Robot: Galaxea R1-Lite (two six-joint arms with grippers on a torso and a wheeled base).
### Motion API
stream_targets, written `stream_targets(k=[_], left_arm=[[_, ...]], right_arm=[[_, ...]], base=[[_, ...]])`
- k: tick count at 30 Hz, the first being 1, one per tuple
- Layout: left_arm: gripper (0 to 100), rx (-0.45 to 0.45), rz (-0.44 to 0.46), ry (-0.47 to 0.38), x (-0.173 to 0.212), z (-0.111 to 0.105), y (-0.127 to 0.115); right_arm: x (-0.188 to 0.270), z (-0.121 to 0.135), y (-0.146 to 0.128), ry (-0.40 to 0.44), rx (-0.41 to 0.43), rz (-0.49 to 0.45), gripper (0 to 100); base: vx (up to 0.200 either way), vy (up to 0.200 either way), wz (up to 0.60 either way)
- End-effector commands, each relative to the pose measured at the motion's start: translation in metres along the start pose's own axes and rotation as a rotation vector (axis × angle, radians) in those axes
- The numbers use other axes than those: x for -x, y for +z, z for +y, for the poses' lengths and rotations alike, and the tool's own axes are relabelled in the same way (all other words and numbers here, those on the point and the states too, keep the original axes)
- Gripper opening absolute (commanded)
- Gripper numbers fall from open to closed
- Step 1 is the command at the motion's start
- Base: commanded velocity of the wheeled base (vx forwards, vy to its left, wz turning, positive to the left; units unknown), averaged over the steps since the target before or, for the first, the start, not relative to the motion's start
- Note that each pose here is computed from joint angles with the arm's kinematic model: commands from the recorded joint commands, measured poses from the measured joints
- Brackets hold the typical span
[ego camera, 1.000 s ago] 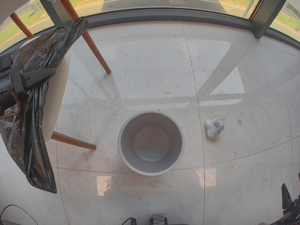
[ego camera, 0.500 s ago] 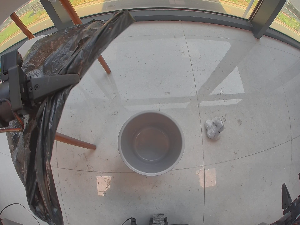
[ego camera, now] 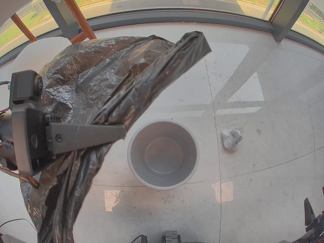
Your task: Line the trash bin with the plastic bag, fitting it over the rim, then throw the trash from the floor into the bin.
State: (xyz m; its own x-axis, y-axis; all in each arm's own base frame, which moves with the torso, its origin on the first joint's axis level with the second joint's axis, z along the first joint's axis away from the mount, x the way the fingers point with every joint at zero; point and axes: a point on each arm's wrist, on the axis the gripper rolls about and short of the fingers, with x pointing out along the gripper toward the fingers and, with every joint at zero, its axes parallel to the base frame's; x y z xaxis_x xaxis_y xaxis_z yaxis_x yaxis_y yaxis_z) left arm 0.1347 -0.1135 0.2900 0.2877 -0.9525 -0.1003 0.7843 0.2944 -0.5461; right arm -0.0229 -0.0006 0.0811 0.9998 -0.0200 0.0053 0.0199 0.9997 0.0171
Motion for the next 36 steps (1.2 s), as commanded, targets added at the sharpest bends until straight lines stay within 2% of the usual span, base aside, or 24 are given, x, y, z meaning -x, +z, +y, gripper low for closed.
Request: stream_targets(k=[1, 20, 32, 36], left_arm=[[0, 0.015, 0.055, -0.03, -0.014, 0.001, -0.006], [0, 0.037, 0.207, -0.13, -0.066, 0.002, -0.026], [0, 0.026, 0.202, -0.147, -0.077, 0.006, -0.023], [0, -0.009, 0.196, -0.146, -0.076, 0.007, -0.022]], right_arm=[[0.0, 0.0, -0.005, 0.0, 0.0, 0.004, 100], [0.0, 0.0, -0.005, 0.0, 0.0, 0.004, 100], [0.0, 0.0, -0.005, 0.0, -0.004, 0.004, 100], [0.0, 0.0, -0.005, 0.0, -0.006, 0.004, 100]], base=[[0.0, 0.0, 0.0], [0.0, 0.0, 0.0], [0.0, 0.0, 0.0], [0.0, 0.0, 0.0]])
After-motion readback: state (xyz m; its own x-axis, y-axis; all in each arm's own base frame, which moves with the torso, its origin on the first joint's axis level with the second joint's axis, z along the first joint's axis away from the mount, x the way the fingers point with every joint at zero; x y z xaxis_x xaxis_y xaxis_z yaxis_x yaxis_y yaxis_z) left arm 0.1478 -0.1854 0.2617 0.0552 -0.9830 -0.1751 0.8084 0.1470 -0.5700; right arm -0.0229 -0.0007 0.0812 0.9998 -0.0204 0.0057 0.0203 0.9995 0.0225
